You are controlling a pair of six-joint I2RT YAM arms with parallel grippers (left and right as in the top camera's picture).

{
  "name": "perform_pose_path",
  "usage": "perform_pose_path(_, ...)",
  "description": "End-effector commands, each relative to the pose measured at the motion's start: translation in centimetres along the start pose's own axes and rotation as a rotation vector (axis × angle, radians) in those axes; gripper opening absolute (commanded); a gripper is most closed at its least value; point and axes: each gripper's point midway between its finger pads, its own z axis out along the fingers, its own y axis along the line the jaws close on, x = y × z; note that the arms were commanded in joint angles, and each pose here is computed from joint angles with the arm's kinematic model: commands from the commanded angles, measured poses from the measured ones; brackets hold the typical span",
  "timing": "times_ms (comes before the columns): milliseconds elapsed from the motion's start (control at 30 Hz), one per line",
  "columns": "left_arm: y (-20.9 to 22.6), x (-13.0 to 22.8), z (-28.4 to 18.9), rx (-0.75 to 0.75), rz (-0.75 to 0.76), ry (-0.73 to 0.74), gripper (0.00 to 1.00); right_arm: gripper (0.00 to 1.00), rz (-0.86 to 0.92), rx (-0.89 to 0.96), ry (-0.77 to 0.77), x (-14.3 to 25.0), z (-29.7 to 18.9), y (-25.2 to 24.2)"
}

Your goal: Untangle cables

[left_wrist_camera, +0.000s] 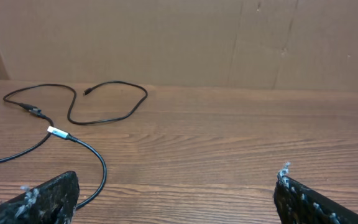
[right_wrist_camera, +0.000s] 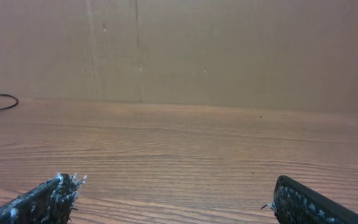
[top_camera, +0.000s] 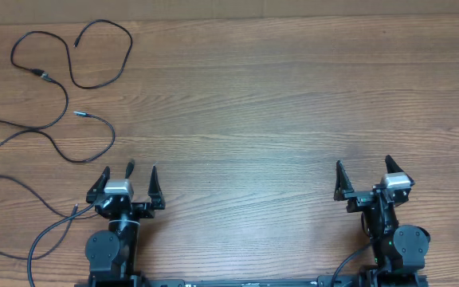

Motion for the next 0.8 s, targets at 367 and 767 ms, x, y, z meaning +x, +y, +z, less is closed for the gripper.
perform_pose_path(367, 0.47, 0.02, -0.04, -0.025, 0.046, -0.004, 0.99, 1.0, -0.002, 0.013, -0.006, 0.12, -0.01, -0.26)
perform_pose_path(767, 0.4, 0.01, -0.04, -0.022, 0.045, -0.005, 0.99, 1.0, -0.002, 0.014, -0.006, 0.12, -0.01, -0.27)
